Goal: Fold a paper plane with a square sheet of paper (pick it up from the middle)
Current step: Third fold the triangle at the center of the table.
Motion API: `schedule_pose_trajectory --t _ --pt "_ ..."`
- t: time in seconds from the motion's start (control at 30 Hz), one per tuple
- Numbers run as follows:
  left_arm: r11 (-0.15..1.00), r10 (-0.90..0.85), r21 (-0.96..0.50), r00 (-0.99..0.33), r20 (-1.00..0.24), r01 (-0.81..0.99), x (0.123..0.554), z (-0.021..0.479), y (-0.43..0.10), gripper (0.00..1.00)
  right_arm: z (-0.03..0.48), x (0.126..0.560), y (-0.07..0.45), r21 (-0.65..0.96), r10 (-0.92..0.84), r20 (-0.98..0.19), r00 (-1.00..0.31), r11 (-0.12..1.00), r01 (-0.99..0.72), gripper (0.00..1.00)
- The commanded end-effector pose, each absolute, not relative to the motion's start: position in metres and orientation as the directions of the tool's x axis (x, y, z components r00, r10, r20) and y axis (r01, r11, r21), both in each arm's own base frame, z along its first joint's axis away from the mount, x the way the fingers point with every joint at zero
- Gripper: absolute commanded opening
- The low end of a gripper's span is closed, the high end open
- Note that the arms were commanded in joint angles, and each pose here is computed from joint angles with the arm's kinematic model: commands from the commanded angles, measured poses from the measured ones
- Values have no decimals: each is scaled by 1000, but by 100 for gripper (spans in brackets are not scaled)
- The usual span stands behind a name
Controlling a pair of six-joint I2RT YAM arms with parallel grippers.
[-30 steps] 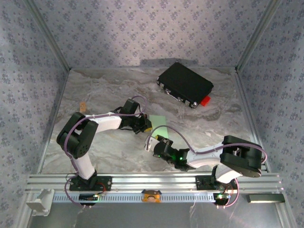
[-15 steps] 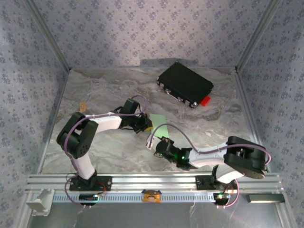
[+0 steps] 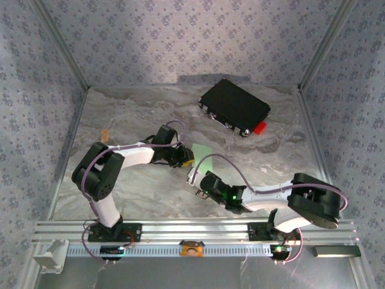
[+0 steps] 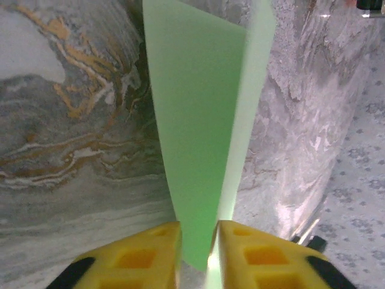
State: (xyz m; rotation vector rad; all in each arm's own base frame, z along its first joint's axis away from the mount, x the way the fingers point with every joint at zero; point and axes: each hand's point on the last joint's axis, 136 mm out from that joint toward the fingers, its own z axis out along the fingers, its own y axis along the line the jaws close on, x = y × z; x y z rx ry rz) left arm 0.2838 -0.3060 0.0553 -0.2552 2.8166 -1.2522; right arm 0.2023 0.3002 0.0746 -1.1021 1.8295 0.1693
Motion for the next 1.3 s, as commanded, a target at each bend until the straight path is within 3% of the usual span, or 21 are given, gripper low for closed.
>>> schedule_pose_trajectory --t 0.0,0.13,0.33,0.67,1.0,1.27 --pt "697 -184 -711 -982 -50 -94 286 68 -294 37 71 198 301 -192 -552 -804 -224 596 -780 0" --pt "790 -202 -607 -973 -114 -93 288 68 -269 53 67 196 305 -19 -489 -806 -335 586 -810 0" --pt "774 -186 -632 -969 -164 -41 299 88 -274 55 67 201 300 194 -398 -765 -506 607 -770 0" --pt "703 -70 -708 -985 -159 65 310 101 -312 36 72 199 298 420 -292 -711 -640 554 -719 0" --pt "745 73 -653 -990 -120 134 311 70 -342 21 74 199 296 437 -271 -718 -641 541 -719 0" --pt "798 91 -593 -994 -57 107 306 21 -338 18 70 195 296 447 -292 -704 -647 525 -724 0"
